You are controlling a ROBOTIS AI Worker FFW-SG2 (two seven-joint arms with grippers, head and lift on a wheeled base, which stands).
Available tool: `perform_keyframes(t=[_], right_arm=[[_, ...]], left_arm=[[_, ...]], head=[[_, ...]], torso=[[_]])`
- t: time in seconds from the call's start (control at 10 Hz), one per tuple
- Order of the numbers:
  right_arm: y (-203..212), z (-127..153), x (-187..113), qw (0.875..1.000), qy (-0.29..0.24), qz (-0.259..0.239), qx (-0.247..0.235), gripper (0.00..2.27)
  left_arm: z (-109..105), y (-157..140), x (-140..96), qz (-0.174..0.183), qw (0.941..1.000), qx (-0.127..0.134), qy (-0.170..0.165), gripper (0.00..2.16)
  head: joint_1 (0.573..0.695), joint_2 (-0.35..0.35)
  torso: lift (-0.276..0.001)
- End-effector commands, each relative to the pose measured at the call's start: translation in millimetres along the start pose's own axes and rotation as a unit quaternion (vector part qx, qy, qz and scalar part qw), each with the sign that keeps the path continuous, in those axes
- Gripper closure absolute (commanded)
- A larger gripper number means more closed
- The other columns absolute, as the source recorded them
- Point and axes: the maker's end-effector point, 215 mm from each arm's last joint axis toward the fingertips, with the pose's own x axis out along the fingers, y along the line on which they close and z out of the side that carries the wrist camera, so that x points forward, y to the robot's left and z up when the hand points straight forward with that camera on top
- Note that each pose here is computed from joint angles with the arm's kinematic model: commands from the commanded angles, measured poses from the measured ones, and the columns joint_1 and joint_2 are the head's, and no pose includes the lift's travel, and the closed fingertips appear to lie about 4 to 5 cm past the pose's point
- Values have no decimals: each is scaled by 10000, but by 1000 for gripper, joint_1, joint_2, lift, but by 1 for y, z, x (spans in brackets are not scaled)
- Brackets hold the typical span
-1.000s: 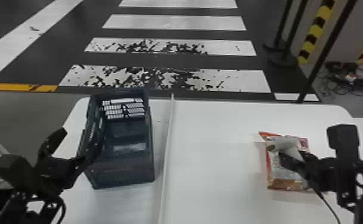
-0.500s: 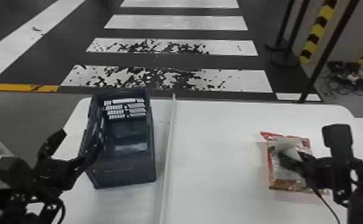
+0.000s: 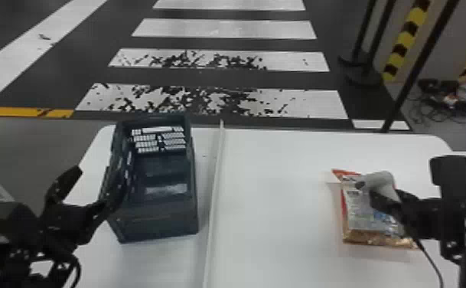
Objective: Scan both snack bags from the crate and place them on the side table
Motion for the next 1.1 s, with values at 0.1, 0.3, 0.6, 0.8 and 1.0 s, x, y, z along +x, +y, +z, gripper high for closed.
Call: perform_keyframes(t=[0.1,0.3,0.6,0.8,1.0], right_arm=[[-68,13,-25,9976,-345,-541,263,2223],[-119,8,-43,9928,-571,-918,510,2223],[-164,-18,-53,9874,-694,-1256,660,2223],[-185,-31,-55,9839,-809,-1420,725,2223],[-190,-49,-46,9821,-741,-1491,877,2223]], left_arm=[[-2,1,1,7,10000,-2,25,140],[-5,-1,2,-1,10000,-29,39,140],[-5,-2,2,-3,10000,-46,38,140],[-5,-5,4,-23,10000,-45,31,140],[-5,-7,4,-39,10000,-40,27,140]], head=[[695,-24],[695,-83],[695,-173],[695,-203],[695,-228]], torso=[[-98],[-98],[-98],[-98],[-98]])
